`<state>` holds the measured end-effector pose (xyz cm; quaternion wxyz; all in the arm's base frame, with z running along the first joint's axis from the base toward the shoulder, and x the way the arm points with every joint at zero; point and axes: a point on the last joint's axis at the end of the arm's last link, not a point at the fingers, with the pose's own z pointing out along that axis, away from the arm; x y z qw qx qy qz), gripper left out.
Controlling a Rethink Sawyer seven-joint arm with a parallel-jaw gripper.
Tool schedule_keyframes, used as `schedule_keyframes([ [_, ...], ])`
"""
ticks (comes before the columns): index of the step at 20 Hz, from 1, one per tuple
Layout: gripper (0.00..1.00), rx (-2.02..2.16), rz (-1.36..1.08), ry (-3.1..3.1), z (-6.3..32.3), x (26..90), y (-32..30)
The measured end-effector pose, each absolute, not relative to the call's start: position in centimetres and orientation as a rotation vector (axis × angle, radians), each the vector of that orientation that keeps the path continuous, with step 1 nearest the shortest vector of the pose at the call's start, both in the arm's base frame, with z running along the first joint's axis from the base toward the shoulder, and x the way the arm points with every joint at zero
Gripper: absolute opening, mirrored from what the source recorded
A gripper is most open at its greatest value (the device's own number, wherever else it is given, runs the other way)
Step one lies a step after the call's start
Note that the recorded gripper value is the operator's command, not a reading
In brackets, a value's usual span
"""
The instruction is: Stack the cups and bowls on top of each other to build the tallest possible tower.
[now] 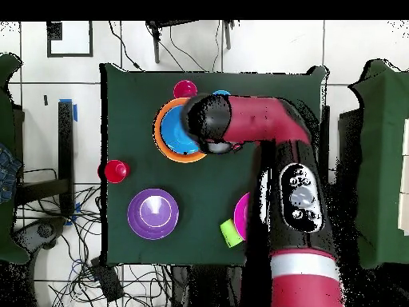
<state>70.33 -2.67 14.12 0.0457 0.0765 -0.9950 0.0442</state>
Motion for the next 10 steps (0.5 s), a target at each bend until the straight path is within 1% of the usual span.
schedule_keyframes([
  [4,1.0,0.25,0.103,-3.045,13.5,68.4,-9.0],
  [7,1.0,0.35,0.076,-3.036,12.6,66.0,-14.3],
  [10,1.0,0.433,0.06,-3.017,11.8,64.5,-16.7],
])
